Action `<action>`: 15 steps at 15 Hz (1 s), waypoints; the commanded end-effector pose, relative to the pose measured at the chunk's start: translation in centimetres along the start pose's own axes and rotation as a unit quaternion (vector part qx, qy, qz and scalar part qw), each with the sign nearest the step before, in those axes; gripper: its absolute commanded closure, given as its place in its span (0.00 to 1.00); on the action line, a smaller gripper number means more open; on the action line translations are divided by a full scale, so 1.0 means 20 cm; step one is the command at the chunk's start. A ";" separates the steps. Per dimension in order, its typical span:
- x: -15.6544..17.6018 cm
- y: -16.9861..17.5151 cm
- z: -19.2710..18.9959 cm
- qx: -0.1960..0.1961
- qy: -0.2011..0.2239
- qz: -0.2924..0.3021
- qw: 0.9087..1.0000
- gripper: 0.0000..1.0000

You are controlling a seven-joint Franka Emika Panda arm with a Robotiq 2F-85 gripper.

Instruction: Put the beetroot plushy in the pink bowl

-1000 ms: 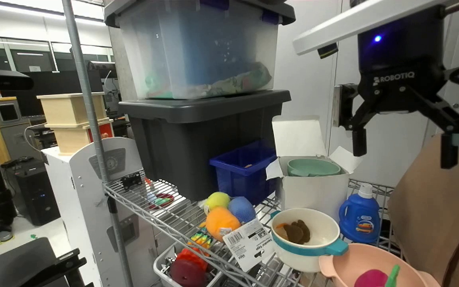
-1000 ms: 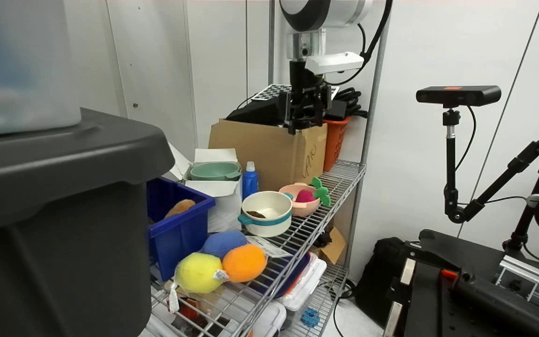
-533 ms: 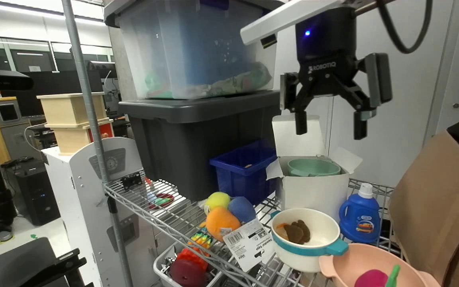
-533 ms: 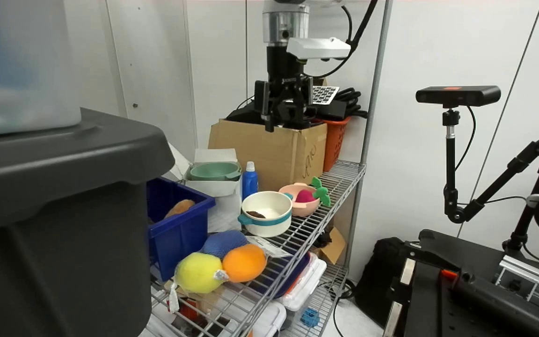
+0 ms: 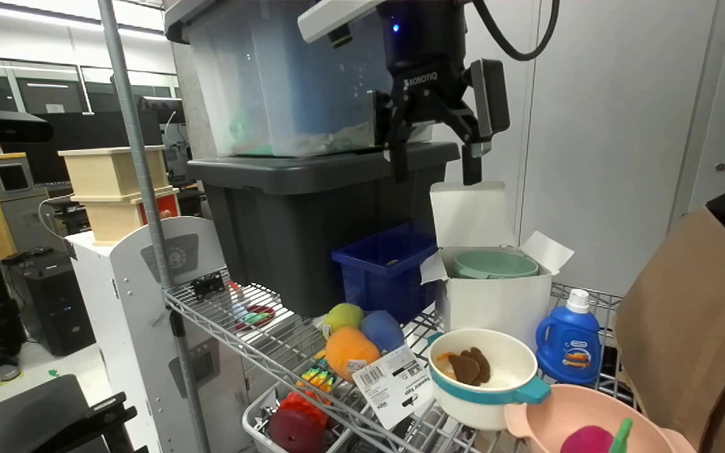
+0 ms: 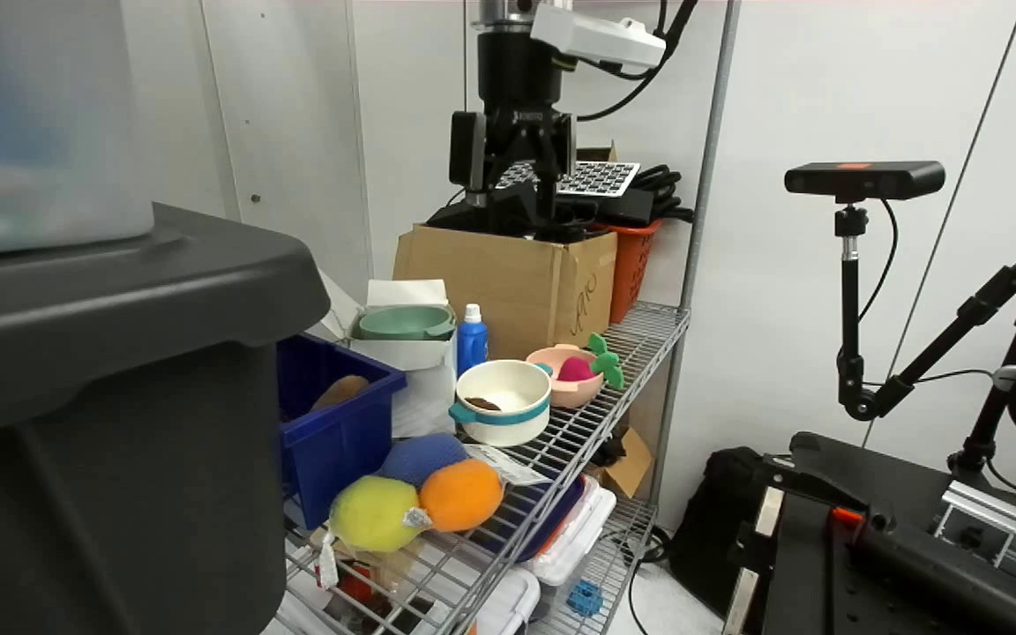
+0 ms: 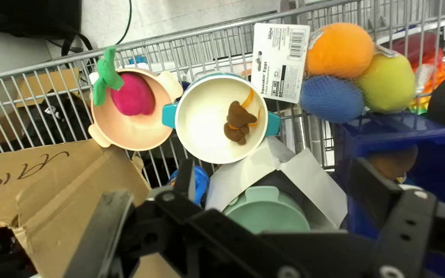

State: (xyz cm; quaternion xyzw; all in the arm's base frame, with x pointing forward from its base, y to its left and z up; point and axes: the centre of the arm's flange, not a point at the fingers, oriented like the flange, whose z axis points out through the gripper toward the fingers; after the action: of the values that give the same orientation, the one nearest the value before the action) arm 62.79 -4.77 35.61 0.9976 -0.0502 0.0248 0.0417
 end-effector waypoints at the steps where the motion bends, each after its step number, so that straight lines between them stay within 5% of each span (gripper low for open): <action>1: -0.18 0.00 -0.11 0.014 0.002 -0.020 1.000 0.00; 9: -0.53 0.03 -0.22 0.028 -0.008 -0.079 0.996 0.00; 15: -0.84 -0.12 -0.20 0.029 -0.016 -0.122 0.992 0.00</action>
State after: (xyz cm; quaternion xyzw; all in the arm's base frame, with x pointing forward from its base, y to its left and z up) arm 50.03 -2.52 38.20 0.9985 0.0505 0.0005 0.0187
